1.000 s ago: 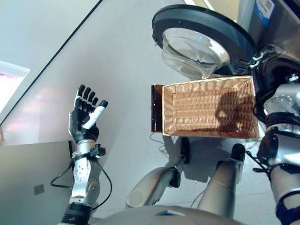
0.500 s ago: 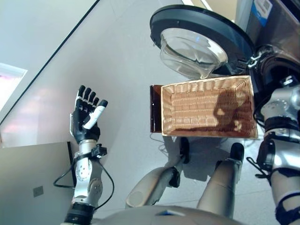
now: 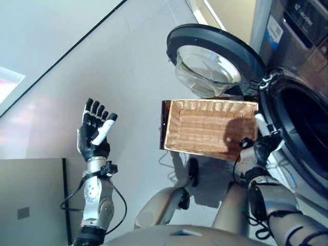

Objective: Pick up the clothes and place them into the washing machine

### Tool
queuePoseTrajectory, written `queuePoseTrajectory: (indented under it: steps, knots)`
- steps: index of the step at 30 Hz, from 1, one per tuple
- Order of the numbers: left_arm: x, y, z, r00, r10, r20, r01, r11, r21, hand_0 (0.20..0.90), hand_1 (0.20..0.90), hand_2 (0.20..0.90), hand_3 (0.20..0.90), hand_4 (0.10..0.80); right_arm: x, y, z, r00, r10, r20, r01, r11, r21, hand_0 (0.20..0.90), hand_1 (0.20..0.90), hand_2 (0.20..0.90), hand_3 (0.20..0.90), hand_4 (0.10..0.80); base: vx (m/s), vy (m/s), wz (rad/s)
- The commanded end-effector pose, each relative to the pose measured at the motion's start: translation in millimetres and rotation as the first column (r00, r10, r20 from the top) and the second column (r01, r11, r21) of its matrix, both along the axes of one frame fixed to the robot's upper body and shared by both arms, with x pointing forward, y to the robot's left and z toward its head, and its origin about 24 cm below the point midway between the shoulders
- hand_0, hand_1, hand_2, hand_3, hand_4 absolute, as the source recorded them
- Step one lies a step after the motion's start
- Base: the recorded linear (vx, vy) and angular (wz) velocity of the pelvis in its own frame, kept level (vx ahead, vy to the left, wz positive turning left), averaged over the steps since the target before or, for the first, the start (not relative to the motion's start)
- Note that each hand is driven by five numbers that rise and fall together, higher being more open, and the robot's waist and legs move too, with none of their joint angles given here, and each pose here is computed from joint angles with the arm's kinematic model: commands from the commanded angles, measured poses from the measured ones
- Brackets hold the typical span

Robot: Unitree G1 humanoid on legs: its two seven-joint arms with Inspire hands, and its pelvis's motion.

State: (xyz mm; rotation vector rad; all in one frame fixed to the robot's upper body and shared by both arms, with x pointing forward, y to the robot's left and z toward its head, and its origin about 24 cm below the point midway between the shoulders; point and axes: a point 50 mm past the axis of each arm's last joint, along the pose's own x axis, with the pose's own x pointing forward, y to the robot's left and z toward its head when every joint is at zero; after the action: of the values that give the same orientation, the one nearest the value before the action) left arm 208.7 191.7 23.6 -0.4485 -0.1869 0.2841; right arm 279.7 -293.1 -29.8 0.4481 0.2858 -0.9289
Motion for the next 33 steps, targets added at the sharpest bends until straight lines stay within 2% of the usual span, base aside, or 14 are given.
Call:
queuePoseTrajectory:
  steps: [1, 6, 14, 20, 21, 22, 26, 28, 33]
  knots:
    - [2.7, 28.5, 26.2, 0.983, 0.109, 0.148, -0.119, 0.991, 0.059, 0.9, 0.9, 0.9, 0.9, 0.8, 15.1, 14.3, 9.2, 0.984, 0.174, 0.038, -0.171, 0.982, -0.076, 0.9, 0.9, 0.9, 0.9, 0.8, -0.005, -0.04, 0.1]
    - [1.2, 31.1, 20.3, 0.986, 0.116, 0.118, -0.125, 0.99, 0.069, 0.9, 0.9, 0.9, 0.9, 0.8, -8.8, 43.7, -27.2, 0.957, 0.286, -0.049, -0.286, 0.958, -0.01, 0.9, 0.9, 0.9, 0.9, 0.8, 0.026, -0.069, 0.09]
    - [-3.0, 37.4, 2.2, 0.989, 0.148, 0.024, -0.15, 0.984, 0.099, 0.9, 0.9, 0.9, 0.9, 0.8, -53.1, 62.2, -66.1, 0.91, 0.382, -0.158, -0.376, 0.924, 0.067, 0.9, 0.9, 0.9, 0.9, 0.8, 0.065, -0.075, 0.04]
    - [-8.0, 46.7, -32.5, 0.972, 0.159, -0.171, -0.12, 0.968, 0.221, 0.9, 0.9, 0.9, 0.9, 0.8, -102.2, 67.9, -92.8, 0.836, 0.477, -0.27, -0.465, 0.878, 0.112, 0.9, 0.9, 0.9, 0.9, 0.8, 0.085, -0.079, 0.15]
    - [-12.5, 48.9, -52.2, 0.949, 0.151, -0.276, -0.077, 0.962, 0.261, 0.9, 0.9, 0.9, 0.9, 0.8, -126.4, 65.8, -103.9, 0.785, 0.51, -0.352, -0.497, 0.857, 0.135, 0.9, 0.9, 0.9, 0.9, 0.8, 0.123, -0.079, 0.14]
    - [-14.3, 50.5, -57.5, 0.94, 0.153, -0.306, -0.065, 0.958, 0.28, 0.9, 0.9, 0.9, 0.9, 0.8, -136.9, 65.8, -108.1, 0.766, 0.518, -0.38, -0.502, 0.852, 0.149, 0.9, 0.9, 0.9, 0.9, 0.8, 0.102, -0.062, 0.16]
    - [-21.5, 51.8, -72.7, 0.912, 0.147, -0.384, -0.033, 0.957, 0.288, 0.9, 0.9, 0.9, 0.9, 0.8, -155.3, 67.0, -116.0, 0.691, 0.555, -0.463, -0.548, 0.82, 0.165, 0.9, 0.9, 0.9, 0.9, 0.8, 0.07, -0.025, 0.01]
    - [-39.9, 51.4, -103.5, 0.835, 0.117, -0.538, 0.041, 0.961, 0.273, 0.9, 0.9, 0.9, 0.9, 0.8, -177.7, 70.0, -124.3, 0.525, 0.624, -0.579, -0.661, 0.727, 0.184, 0.9, 0.9, 0.9, 0.9, 0.8, 0.114, -0.034, 0.0]
    - [-74.9, 45.5, -142.7, 0.671, 0.065, -0.738, 0.157, 0.961, 0.227, 0.9, 0.9, 0.9, 0.9, 0.8, -207.2, 67.6, -131.9, 0.339, 0.647, -0.683, -0.734, 0.636, 0.238, 0.9, 0.9, 0.9, 0.9, 0.8, 0.073, -0.034, -0.14]
